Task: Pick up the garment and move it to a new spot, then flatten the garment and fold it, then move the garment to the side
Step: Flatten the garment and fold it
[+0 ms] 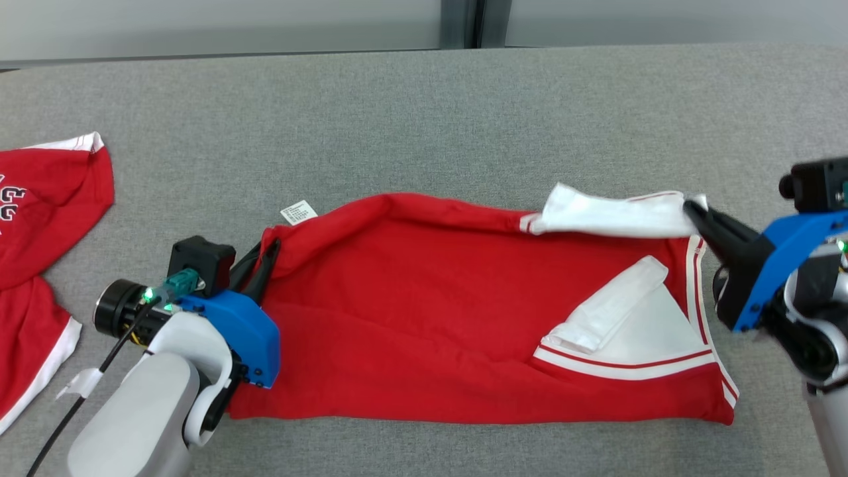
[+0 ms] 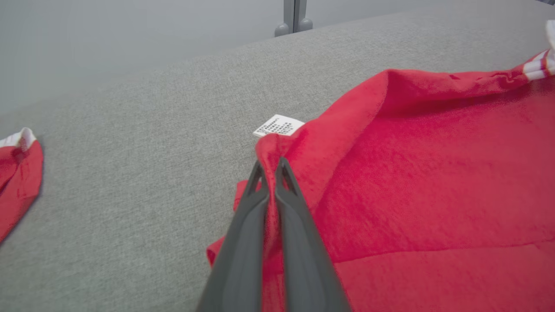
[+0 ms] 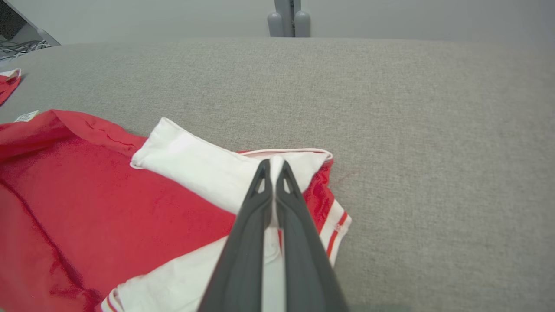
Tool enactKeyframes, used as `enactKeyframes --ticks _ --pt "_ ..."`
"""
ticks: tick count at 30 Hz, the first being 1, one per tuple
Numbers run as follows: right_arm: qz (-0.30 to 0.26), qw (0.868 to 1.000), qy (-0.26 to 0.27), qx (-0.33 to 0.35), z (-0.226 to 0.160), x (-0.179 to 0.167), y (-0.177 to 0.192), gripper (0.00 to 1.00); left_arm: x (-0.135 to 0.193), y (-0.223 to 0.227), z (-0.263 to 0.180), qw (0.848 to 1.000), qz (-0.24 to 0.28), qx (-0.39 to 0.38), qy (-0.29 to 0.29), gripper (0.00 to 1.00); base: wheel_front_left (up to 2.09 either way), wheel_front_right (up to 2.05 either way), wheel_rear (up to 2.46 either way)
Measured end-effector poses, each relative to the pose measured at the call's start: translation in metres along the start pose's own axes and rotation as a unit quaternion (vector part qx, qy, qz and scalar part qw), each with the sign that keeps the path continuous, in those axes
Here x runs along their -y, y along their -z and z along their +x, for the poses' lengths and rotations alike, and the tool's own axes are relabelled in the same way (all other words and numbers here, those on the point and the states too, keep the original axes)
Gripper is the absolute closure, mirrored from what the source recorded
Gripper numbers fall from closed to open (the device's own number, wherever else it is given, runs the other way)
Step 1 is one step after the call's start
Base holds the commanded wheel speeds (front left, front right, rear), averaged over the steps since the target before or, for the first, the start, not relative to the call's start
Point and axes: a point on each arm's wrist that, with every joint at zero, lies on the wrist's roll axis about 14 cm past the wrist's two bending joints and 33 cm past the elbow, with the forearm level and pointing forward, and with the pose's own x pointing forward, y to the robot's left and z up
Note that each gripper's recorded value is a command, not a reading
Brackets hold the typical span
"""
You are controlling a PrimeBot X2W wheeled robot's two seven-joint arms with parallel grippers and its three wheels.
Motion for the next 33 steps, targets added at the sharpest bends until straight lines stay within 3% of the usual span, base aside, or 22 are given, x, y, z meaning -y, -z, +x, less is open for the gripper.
enactKeyframes --ticks 12,13,16,17,18,24,33 --pt "0.079 0.997 0.002 -0.018 -0.045 -0.02 0.054 1.0 -0.001 0.001 -0.009 0.999 0.009 0.04 -0.009 1.0 0.0 0.0 0.0" --pt "0.085 0.996 0.0 -0.019 -0.048 -0.023 0.057 1.0 -0.001 0.001 -0.008 0.999 0.01 0.04 -0.01 0.84 0.0 0.0 0.0" --pt "0.103 0.995 -0.003 -0.019 -0.056 -0.031 0.063 1.0 -0.003 0.0 -0.008 0.999 0.011 0.046 -0.016 0.5 0.0 0.0 0.0" --pt "0.108 0.994 -0.002 -0.018 -0.058 -0.031 0.065 0.89 -0.003 0.001 -0.009 0.999 0.011 0.045 -0.018 0.2 0.0 0.0 0.0" --pt "0.113 0.993 -0.001 -0.021 -0.06 -0.032 0.068 0.0 -0.004 0.002 -0.009 0.999 0.009 0.047 -0.021 0.0 0.0 0.0 0.0" --pt "0.127 0.99 0.018 -0.052 -0.076 -0.03 0.092 0.0 -0.005 -0.005 -0.019 0.995 -0.022 0.084 -0.048 0.0 0.0 0.0 0.0" --pt "0.094 0.992 0.079 0.036 -0.092 -0.007 0.061 0.0 -0.014 -0.034 -0.054 0.969 -0.108 0.194 -0.112 0.0 0.0 0.0 0.0"
